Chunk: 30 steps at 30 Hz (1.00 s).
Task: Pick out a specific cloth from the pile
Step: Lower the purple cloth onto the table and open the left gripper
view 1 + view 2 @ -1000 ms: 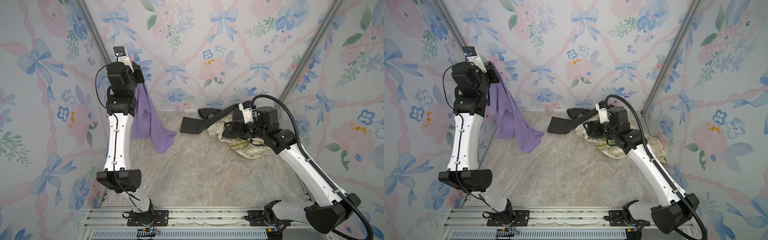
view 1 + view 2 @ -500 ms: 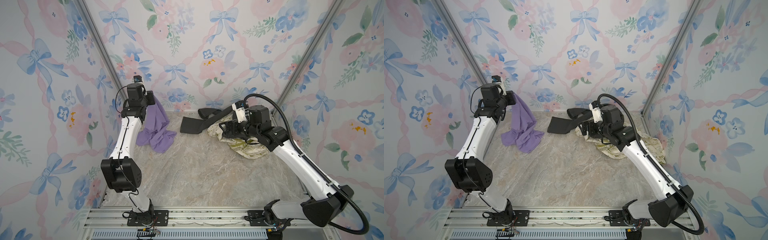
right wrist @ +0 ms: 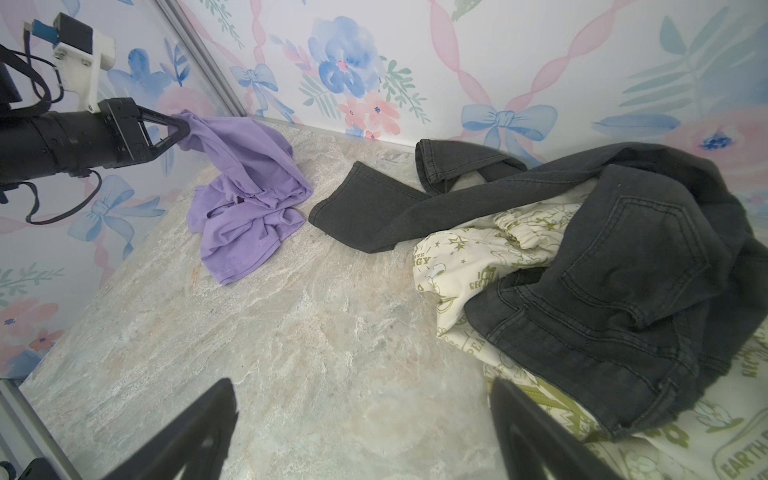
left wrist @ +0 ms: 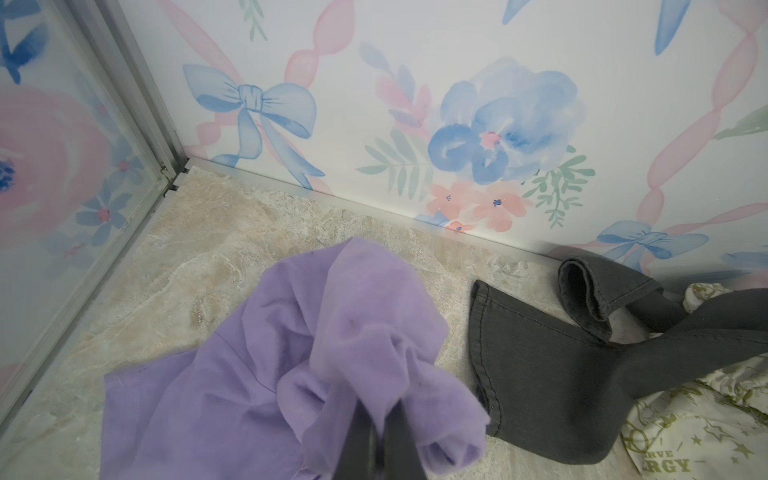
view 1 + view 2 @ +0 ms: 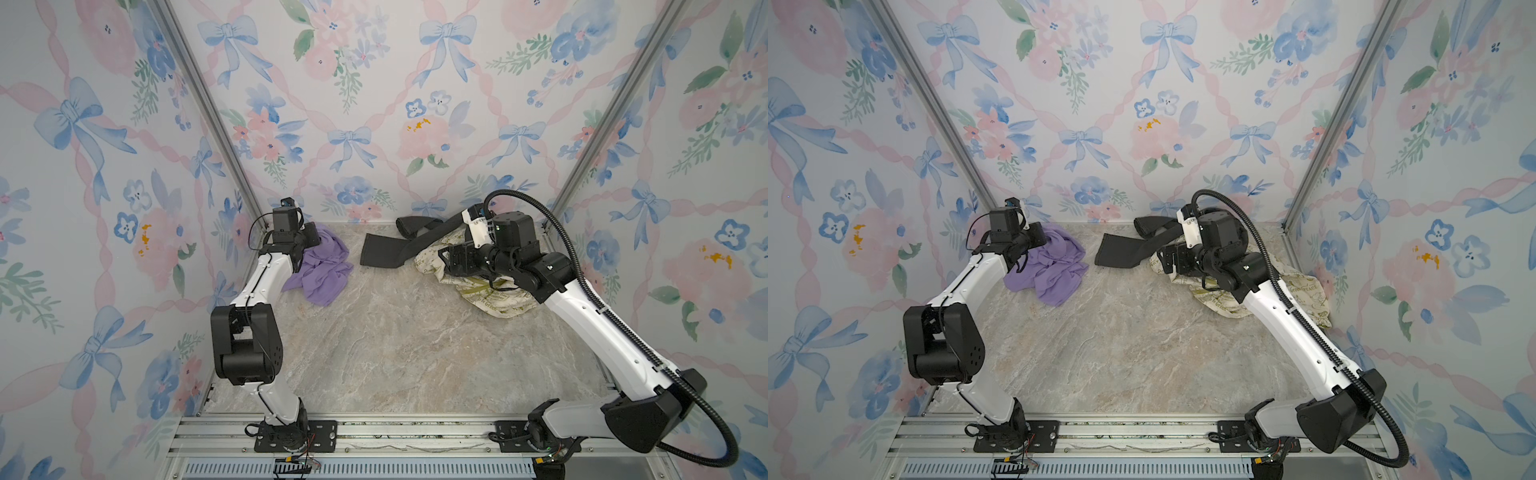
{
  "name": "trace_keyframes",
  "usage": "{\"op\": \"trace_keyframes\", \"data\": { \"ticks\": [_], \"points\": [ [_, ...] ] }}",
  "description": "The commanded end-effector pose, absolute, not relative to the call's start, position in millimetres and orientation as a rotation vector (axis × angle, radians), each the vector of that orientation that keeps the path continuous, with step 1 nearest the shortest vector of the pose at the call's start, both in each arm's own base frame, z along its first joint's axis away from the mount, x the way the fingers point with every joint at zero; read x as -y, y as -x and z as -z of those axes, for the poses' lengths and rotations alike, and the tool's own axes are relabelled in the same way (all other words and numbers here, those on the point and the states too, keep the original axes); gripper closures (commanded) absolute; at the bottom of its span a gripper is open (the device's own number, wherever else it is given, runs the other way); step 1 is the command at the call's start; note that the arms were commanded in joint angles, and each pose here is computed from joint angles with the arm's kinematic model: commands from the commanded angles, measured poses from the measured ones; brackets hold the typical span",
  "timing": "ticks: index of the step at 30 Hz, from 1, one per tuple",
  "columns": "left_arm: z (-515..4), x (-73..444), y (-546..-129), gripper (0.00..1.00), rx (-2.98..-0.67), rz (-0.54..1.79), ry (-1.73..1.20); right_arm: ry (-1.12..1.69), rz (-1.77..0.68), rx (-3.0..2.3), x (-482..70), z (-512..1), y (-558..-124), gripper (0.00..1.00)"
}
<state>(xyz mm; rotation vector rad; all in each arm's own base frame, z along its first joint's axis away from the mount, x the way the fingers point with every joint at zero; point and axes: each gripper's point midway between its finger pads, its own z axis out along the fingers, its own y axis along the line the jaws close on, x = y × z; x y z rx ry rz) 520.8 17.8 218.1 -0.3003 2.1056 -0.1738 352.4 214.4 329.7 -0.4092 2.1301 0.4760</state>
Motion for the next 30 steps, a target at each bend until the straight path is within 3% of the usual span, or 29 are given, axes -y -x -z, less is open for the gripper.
{"op": "trace_keyframes", "data": {
  "ticks": [1, 11, 26, 30],
  "points": [
    [-187, -18, -522, 1.00, -2.146, 0.217, 0.352, 0.413, -0.435, -2.136, -210, -335, -349, 0.03],
    [-118, -22, -498, 0.90, -2.287, 0.221, 0.424, 0.422, -0.422, -2.190, -212, -318, -350, 0.03],
    [-92, -50, -425, 0.92, -2.345, 0.175, 0.529, 0.481, -0.422, -2.220, -222, -305, -357, 0.03],
    [-99, -54, -408, 0.80, -2.326, 0.151, 0.524, 0.489, -0.431, -2.218, -224, -303, -357, 0.03]
  ]
}}
